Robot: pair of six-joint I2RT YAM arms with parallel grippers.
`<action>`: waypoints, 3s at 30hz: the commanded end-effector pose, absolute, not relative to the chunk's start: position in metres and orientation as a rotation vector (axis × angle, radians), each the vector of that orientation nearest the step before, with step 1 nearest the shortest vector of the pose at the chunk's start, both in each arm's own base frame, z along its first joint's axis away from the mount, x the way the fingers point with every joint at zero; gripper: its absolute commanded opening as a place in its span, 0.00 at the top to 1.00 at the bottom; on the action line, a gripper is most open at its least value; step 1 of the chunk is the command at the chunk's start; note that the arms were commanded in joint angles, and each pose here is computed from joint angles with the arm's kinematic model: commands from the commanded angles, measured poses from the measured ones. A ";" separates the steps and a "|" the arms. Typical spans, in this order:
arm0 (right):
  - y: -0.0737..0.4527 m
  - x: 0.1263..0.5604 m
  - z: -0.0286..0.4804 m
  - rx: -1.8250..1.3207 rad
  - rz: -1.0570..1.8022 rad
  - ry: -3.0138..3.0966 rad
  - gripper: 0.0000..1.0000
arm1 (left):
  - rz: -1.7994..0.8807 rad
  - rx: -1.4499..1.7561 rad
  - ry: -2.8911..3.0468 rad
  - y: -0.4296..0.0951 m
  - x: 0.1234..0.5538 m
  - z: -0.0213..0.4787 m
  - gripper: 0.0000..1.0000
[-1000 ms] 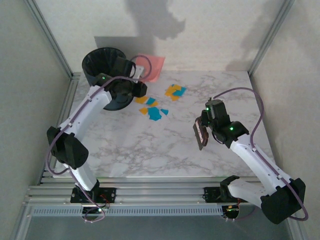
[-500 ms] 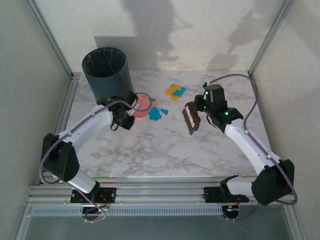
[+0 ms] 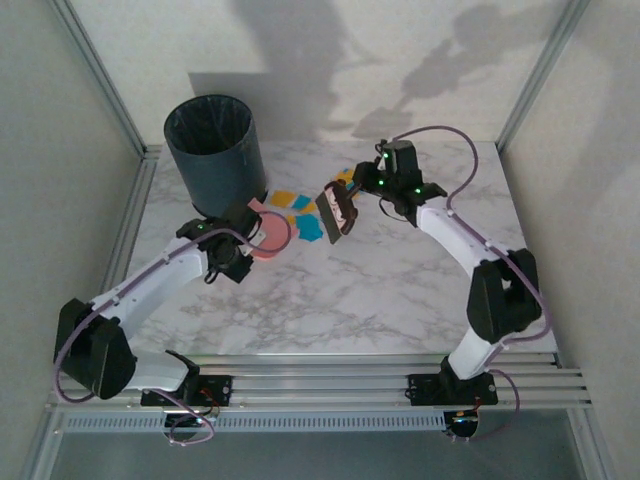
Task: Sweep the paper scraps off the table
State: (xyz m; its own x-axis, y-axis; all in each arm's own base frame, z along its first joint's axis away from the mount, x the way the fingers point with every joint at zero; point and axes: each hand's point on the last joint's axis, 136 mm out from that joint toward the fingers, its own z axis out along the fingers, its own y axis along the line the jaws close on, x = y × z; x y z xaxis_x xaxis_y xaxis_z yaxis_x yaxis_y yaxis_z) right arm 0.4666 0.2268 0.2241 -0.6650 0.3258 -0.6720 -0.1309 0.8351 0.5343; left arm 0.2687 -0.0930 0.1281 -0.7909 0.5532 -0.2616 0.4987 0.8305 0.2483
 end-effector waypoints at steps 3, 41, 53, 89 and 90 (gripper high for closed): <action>0.264 0.503 0.245 0.186 0.943 2.109 1.00 | 0.227 0.909 2.674 -0.087 0.248 0.127 1.00; 0.218 0.499 0.108 0.448 0.483 2.458 1.00 | 0.022 0.986 2.657 -0.113 0.237 0.114 1.00; 0.148 0.443 0.114 0.412 0.138 2.451 1.00 | 0.008 1.136 2.678 -0.134 0.236 0.096 1.00; 0.115 0.375 0.250 0.167 0.203 2.191 1.00 | -0.056 1.698 2.628 -0.218 0.246 0.053 1.00; 0.109 0.373 0.251 0.165 0.165 2.179 1.00 | -0.057 1.704 2.628 -0.219 0.247 0.053 1.00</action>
